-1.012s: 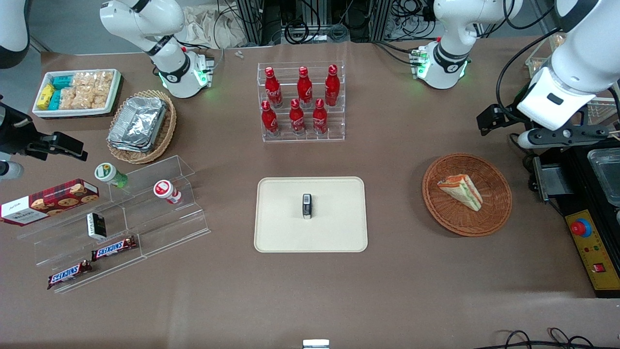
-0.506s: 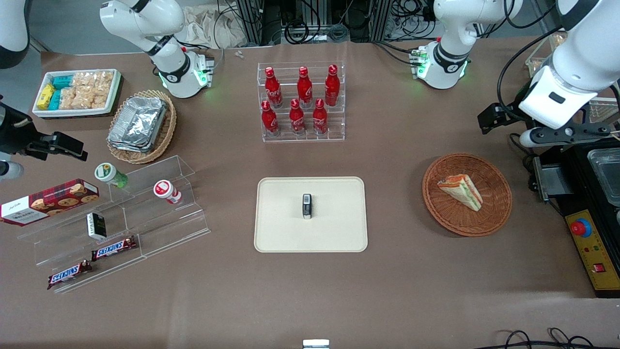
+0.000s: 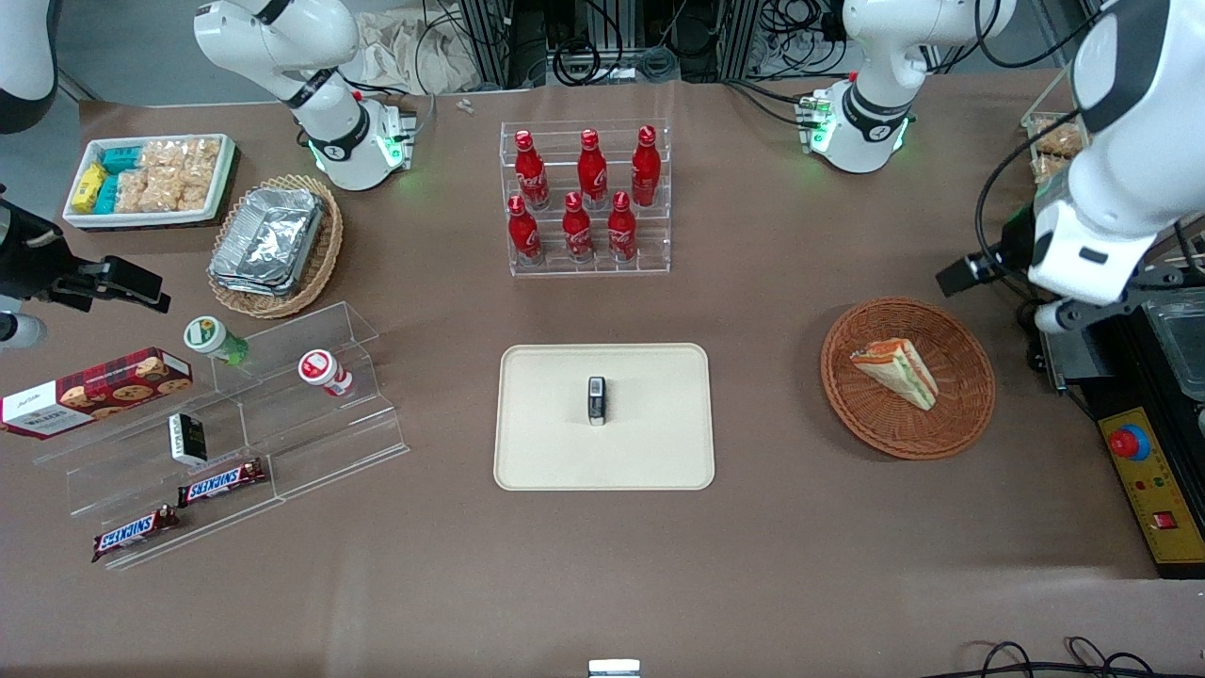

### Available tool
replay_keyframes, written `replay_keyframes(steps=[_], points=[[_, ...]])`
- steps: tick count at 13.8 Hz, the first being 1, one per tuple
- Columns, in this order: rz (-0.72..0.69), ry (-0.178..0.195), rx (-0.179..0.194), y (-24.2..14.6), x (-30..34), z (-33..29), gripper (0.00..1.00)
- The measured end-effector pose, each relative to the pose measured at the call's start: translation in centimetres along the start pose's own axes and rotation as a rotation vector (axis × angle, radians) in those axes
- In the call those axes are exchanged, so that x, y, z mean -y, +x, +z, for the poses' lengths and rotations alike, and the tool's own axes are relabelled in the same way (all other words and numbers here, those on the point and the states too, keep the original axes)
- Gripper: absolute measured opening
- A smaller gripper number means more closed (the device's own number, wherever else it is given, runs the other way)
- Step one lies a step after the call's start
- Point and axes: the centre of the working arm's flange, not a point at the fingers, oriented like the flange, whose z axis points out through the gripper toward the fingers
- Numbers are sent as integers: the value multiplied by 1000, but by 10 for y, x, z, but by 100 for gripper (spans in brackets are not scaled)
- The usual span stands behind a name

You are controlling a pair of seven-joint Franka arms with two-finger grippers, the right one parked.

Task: Place sandwich from basket to tray
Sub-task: 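Lower the open left gripper onto the wrapped sandwich in the wicker basket, then close the left gripper on the sandwich's upright edge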

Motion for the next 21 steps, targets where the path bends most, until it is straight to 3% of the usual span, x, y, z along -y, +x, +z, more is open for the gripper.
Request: replay_keyframes(steps=[7, 11, 15, 19, 21], points=[[-268, -34, -25, 12, 25, 167, 100], [-375, -26, -10, 17, 16, 227, 100], [-394, 10, 31, 17, 11, 267, 100], [-393, 7, 24, 22, 9, 289, 100], [-388, 10, 18, 24, 7, 304, 95]])
